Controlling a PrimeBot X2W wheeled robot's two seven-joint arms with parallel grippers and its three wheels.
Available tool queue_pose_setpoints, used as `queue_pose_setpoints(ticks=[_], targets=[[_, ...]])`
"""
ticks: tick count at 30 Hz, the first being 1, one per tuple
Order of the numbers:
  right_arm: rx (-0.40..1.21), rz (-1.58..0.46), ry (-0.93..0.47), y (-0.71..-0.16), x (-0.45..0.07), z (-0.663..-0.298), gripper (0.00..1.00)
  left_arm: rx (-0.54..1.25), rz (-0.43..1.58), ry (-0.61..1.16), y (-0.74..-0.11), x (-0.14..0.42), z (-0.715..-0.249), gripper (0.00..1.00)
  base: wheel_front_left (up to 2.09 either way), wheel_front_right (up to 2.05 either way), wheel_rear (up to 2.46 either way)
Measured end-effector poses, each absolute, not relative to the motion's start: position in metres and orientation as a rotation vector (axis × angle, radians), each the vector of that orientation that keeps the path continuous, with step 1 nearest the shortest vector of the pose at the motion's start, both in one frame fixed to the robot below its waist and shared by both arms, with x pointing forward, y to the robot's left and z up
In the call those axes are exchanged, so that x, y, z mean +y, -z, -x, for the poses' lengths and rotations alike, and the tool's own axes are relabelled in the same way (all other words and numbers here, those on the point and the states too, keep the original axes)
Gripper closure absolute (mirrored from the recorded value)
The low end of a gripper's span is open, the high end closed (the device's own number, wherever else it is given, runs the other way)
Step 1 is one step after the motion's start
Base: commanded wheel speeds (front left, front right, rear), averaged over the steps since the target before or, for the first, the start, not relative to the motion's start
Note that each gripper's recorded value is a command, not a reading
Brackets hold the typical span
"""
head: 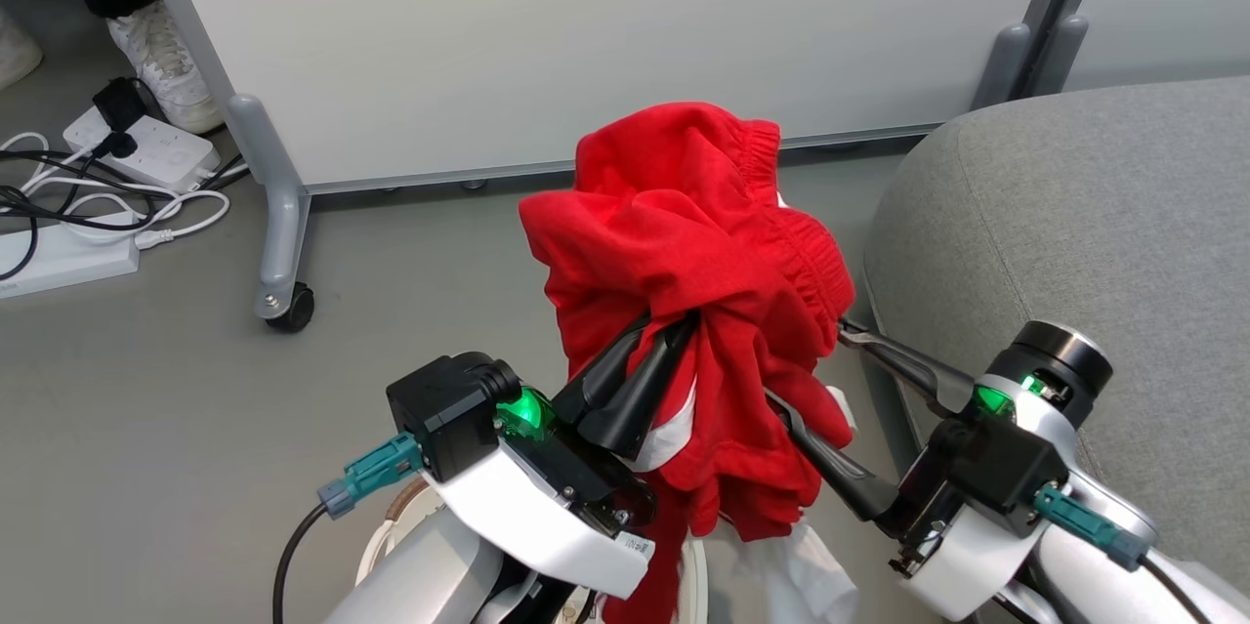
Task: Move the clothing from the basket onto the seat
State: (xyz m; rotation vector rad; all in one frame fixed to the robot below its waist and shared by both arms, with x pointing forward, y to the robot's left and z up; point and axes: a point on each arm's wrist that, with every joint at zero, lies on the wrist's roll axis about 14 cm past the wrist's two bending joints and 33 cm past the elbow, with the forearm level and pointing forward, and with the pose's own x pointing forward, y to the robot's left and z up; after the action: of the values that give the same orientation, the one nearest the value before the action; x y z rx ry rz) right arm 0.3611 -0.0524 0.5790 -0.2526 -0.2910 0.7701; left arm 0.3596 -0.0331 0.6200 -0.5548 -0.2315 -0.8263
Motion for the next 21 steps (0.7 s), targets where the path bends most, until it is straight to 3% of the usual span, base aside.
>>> queue_pose_setpoints(ticks=[21], targets=[[-0.254, 0.393, -0.915, -0.555, -0.020, -0.357, 0.00, -0.169, 0.523, 0.941, -0.611, -0.057, -0.339, 1.00, 0.00, 0.00, 0.00]])
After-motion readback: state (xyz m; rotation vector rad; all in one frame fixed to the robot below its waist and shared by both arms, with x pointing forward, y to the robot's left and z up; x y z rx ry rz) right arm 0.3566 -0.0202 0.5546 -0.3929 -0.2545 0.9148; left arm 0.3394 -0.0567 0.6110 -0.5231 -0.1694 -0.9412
